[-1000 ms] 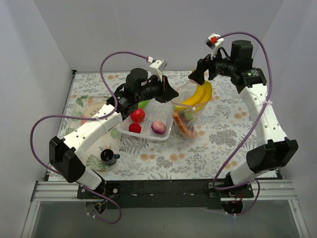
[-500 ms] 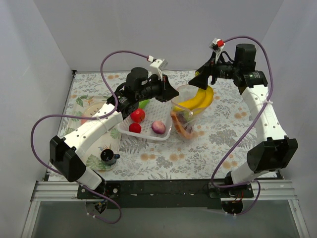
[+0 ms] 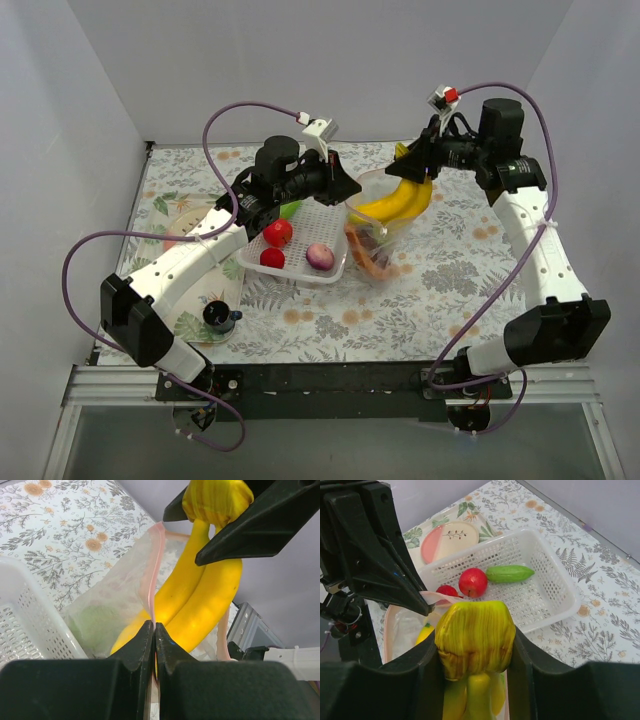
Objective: Place the food in the zip-top bag and seal the zipper
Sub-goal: Adjust the fake fruit in the zipper food storage bag.
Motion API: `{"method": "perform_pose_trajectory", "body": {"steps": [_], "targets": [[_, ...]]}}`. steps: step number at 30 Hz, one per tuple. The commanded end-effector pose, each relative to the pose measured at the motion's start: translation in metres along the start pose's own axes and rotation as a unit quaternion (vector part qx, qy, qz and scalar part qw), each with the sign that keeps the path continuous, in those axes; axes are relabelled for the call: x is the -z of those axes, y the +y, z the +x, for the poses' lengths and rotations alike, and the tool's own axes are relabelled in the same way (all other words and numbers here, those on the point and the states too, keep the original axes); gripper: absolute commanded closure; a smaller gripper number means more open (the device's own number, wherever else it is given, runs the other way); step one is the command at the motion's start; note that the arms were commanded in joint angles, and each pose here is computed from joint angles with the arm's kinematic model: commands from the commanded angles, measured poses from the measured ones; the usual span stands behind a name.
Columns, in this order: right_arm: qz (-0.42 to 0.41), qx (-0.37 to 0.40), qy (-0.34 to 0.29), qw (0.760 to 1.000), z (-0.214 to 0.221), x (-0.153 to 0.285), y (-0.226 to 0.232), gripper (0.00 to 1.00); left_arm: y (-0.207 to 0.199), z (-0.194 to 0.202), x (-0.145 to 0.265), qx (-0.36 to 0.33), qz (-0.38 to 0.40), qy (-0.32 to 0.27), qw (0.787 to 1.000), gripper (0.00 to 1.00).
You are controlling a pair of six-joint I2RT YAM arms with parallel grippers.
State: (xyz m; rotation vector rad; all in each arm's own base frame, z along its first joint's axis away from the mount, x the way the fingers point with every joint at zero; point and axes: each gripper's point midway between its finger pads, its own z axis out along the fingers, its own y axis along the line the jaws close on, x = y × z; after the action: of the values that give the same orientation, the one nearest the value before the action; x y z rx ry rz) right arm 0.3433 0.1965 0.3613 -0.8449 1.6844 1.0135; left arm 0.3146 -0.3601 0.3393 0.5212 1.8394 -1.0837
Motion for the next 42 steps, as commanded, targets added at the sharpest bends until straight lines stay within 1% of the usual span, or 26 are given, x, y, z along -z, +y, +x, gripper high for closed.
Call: {"method": "perform_pose_trajectory", "body": {"steps": [1, 6, 8, 9, 10, 11, 12, 13, 14, 15, 17, 18, 20, 21, 23, 26, 29, 31, 32, 34, 36, 37, 38, 39, 41, 42], "targets": [[0.030, 0.015, -0.026, 0.999, -0.027, 0.012, 0.011, 0.77, -0.017, -0.027, 0.008, -0.015, 0.018, -0.037, 0.999, 1.00], [0.085, 0.008, -0.002, 0.996, -0.033, 0.012, 0.005, 0.86, -0.017, -0.026, 0.006, -0.008, 0.018, -0.038, 0.999, 1.00], [0.098, -0.002, 0.015, 0.995, -0.031, 0.011, 0.009, 0.87, -0.016, -0.027, 0.006, 0.000, 0.014, -0.041, 0.999, 1.00], [0.119, -0.005, 0.021, 0.993, -0.031, 0.010, 0.002, 0.88, -0.015, -0.027, 0.006, 0.003, 0.014, -0.042, 0.999, 1.00], [0.128, -0.001, 0.017, 0.992, -0.041, 0.011, 0.004, 0.89, -0.014, -0.026, 0.005, 0.007, 0.011, -0.042, 0.999, 1.00], [0.132, -0.010, 0.029, 0.991, -0.039, 0.010, 0.008, 0.89, -0.014, -0.027, 0.005, 0.015, 0.009, -0.045, 0.999, 1.00], [0.152, -0.022, 0.037, 0.987, -0.037, 0.009, 0.000, 0.90, -0.013, -0.027, 0.005, 0.019, 0.005, -0.045, 0.999, 1.00], [0.159, -0.020, 0.033, 0.987, -0.048, 0.010, 0.002, 0.90, -0.012, -0.027, 0.004, 0.022, 0.003, -0.047, 0.999, 1.00], [0.164, -0.034, 0.048, 0.985, -0.043, 0.010, 0.005, 0.91, -0.011, -0.028, 0.004, 0.027, -0.001, -0.051, 0.998, 1.00], [0.190, -0.042, 0.064, 0.979, -0.036, 0.007, -0.007, 0.92, -0.010, -0.029, 0.004, 0.032, -0.003, -0.053, 0.998, 1.00], [0.209, -0.053, 0.075, 0.974, -0.039, 0.003, -0.004, 0.92, -0.011, -0.030, 0.003, 0.039, -0.004, -0.057, 0.998, 1.00], [0.242, -0.069, 0.101, 0.963, -0.026, 0.003, -0.015, 0.93, -0.012, -0.030, 0.003, 0.046, -0.002, -0.059, 0.997, 1.00], [0.259, -0.074, 0.114, 0.956, -0.024, -0.002, -0.011, 0.95, -0.015, -0.032, 0.001, 0.053, -0.003, -0.065, 0.996, 1.00], [0.296, -0.078, 0.134, 0.942, -0.014, 0.001, -0.021, 0.95, -0.016, -0.031, -0.001, 0.058, -0.003, -0.064, 0.996, 1.00], [0.316, -0.086, 0.142, 0.934, -0.011, -0.003, -0.021, 0.96, -0.019, -0.031, -0.004, 0.064, -0.004, -0.066, 0.996, 1.00], [0.361, -0.093, 0.158, 0.914, -0.003, -0.001, -0.029, 0.97, -0.025, -0.029, -0.009, 0.071, -0.006, -0.066, 0.995, 1.00], [0.402, -0.084, 0.161, 0.897, -0.001, 0.002, -0.035, 0.98, -0.027, -0.028, -0.014, 0.078, -0.012, -0.069, 0.994, 1.00], [0.444, -0.074, 0.161, 0.878, 0.000, 0.010, -0.042, 0.99, -0.026, -0.028, -0.016, 0.084, -0.016, -0.070, 0.994, 1.00], [0.456, -0.067, 0.157, 0.873, -0.002, 0.010, -0.042, 0.99, -0.026, -0.028, -0.017, 0.086, -0.018, -0.072, 0.994, 1.00], [0.501, -0.057, 0.145, 0.851, -0.005, 0.023, -0.048, 0.99, -0.026, -0.029, -0.018, 0.091, -0.023, -0.075, 0.993, 1.00], [0.525, -0.044, 0.126, 0.841, -0.013, 0.029, -0.046, 0.99, -0.027, -0.029, -0.019, 0.098, -0.023, -0.076, 0.992, 1.00], [0.527, -0.043, 0.125, 0.840, -0.011, 0.028, -0.044, 0.99, -0.027, -0.029, -0.020, 0.100, -0.024, -0.078, 0.992, 1.00], [0.519, -0.035, 0.112, 0.846, -0.016, 0.025, -0.033, 0.97, -0.027, -0.030, -0.021, 0.102, -0.025, -0.080, 0.991, 1.00], [0.515, -0.028, 0.092, 0.852, -0.023, 0.020, -0.030, 0.92, -0.027, -0.031, -0.021, 0.103, -0.025, -0.082, 0.991, 1.00], [0.511, -0.025, 0.086, 0.855, -0.016, 0.020, -0.022, 0.87, -0.024, -0.032, -0.023, 0.104, -0.033, -0.085, 0.990, 1.00], [0.504, -0.026, 0.068, 0.861, -0.019, 0.017, -0.021, 0.79, -0.023, -0.032, -0.023, 0.105, -0.035, -0.087, 0.990, 1.00]]}}
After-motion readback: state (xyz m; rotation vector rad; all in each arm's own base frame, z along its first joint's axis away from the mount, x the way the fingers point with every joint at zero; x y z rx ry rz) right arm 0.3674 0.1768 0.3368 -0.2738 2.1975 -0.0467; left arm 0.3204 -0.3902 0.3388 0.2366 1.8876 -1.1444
